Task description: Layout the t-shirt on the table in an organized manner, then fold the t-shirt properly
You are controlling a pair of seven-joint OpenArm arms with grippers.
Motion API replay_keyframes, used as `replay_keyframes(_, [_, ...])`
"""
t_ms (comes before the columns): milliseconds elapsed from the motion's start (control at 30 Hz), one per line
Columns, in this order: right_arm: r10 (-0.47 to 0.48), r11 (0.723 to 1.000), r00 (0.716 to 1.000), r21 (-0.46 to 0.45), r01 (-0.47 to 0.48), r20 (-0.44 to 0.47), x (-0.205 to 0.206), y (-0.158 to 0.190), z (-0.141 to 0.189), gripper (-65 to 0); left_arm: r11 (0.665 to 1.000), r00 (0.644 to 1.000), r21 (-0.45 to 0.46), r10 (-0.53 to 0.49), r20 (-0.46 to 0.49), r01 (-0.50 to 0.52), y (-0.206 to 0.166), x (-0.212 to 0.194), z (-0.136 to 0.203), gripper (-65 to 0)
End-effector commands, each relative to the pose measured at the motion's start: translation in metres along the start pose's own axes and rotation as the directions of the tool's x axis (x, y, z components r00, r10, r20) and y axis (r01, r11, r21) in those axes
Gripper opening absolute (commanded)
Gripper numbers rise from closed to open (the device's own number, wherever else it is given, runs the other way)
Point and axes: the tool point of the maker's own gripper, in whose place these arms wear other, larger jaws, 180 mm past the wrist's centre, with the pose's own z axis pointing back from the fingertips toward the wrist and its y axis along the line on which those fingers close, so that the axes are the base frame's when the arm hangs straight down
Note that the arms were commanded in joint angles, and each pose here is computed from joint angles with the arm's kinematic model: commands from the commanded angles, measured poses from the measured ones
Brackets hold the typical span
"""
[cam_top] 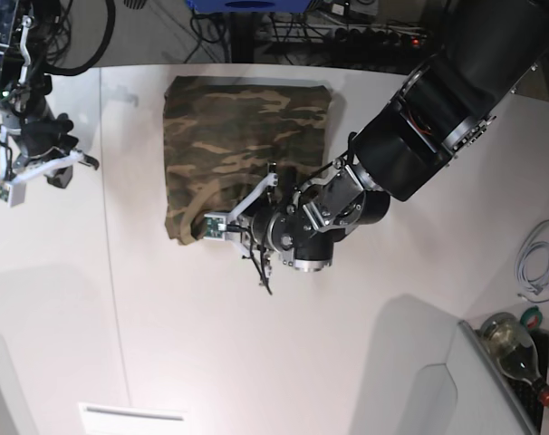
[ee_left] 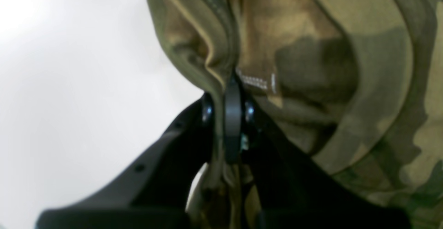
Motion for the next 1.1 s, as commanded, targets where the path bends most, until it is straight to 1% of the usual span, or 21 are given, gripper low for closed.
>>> replay_keyframes(0, [0.010,1.000,0.999,0.003,-0.010,0.042,0.013,0.000,0.002,-64.4,0.999,1.000,0.042,-0.022,0.003,0.022,0.021,0.011,0.007,-65.0])
replay_keyframes(67, [0.010,1.000,0.999,0.003,-0.010,0.042,0.013,0.000,0.002,-64.4,0.999,0.999,0.047,-0.023,-0.039,0.025,0.023,0.005,0.008,-65.0])
replay_keyframes(133, [0.010,1.000,0.999,0.003,-0.010,0.042,0.013,0.000,0.002,-64.4,0.998,0.999,0.053,-0.028,-0.040,0.030,0.025,0.007,0.010,-65.0])
replay_keyframes(167, [0.010,1.000,0.999,0.004,-0.010,0.041,0.012,0.000,0.002,-64.4,0.998,0.999,0.058,-0.033,-0.033,0.035,0.026,0.010,0.011,-60.7])
replay_keyframes(267, [0.011,1.000,0.999,0.008,-0.011,0.043,0.013,0.002,0.001,-64.4,0.996,0.998,0.077,-0.052,-0.017,0.054,0.031,0.018,0.016,-43.9])
replay_keyframes(333, [0.011,1.000,0.999,0.008,-0.011,0.043,0.013,0.002,0.001,-64.4,0.994,0.998,0.088,-0.064,-0.007,0.064,0.034,0.023,0.018,-35.7])
replay_keyframes(400, [0.011,1.000,0.999,0.008,-0.011,0.043,0.013,0.002,0.001,-64.4,0.992,0.997,0.102,-0.072,-0.006,0.072,0.041,0.025,0.022,-29.1])
replay_keyframes(467, [0.010,1.000,0.999,0.005,-0.010,0.044,0.014,0.001,0.002,-64.4,0.991,0.997,0.110,-0.077,-0.005,0.077,0.045,0.027,0.024,-25.3])
replay_keyframes(567, [0.010,1.000,0.999,0.005,-0.010,0.044,0.014,0.001,0.002,-64.4,0.987,0.996,0.133,-0.091,0.020,0.088,0.051,0.037,0.030,-22.7])
replay_keyframes(600, [0.010,1.000,0.999,0.005,-0.010,0.044,0.014,0.001,0.002,-64.4,0.985,0.995,0.142,-0.098,0.012,0.095,0.053,0.037,0.033,-22.2])
replay_keyframes(633, [0.010,1.000,0.999,0.005,-0.010,0.044,0.014,0.001,0.002,-64.4,0.983,0.994,0.152,-0.104,-0.017,0.105,0.055,0.031,0.037,-22.1])
replay_keyframes(667, [0.010,1.000,0.999,0.005,-0.010,0.043,0.013,0.001,0.002,-64.4,0.979,0.993,0.167,-0.116,-0.035,0.120,0.059,0.031,0.042,-22.2])
replay_keyframes(767, [0.010,1.000,0.999,0.004,-0.010,0.041,0.012,0.000,0.002,-64.4,0.960,0.988,0.231,-0.148,-0.051,0.156,0.072,0.035,0.065,-22.5])
replay_keyframes(867, [0.012,1.000,0.999,0.006,-0.013,0.047,0.014,0.001,0.003,-64.4,0.937,0.981,0.291,-0.175,-0.078,0.191,0.080,0.030,0.090,-23.2])
replay_keyframes(900, [0.019,1.000,0.999,0.009,-0.020,0.047,0.014,0.002,0.005,-64.4,0.934,0.984,0.311,-0.157,-0.088,0.177,0.078,0.023,0.099,-23.9])
replay_keyframes(933, [0.035,0.999,0.998,0.005,-0.036,0.047,0.013,-0.001,0.009,-64.4,0.934,0.991,0.330,-0.122,-0.064,0.136,0.075,0.019,0.108,-26.8])
replay_keyframes(967, [0.047,0.999,0.998,0.002,-0.047,0.041,0.009,-0.002,0.014,-64.4,0.931,0.996,0.356,-0.082,-0.023,0.085,0.073,0.018,0.120,-33.7])
replay_keyframes(1000, [0.072,0.997,0.997,-0.002,-0.072,0.041,0.009,-0.005,0.021,-64.4,0.929,0.999,0.370,-0.039,0.025,0.027,0.066,0.014,0.129,-43.1])
replay_keyframes(1033, [0.112,0.994,0.993,0.002,-0.112,0.034,0.007,-0.008,0.029,-64.4,0.922,0.996,0.385,0.015,0.083,-0.045,0.060,0.009,0.141,-57.3])
replay_keyframes(1067, [0.159,0.987,0.987,0.017,-0.160,0.022,0.003,-0.009,0.037,-64.4,0.909,0.989,0.402,0.063,0.134,-0.112,0.052,0.006,0.152,-65.0])
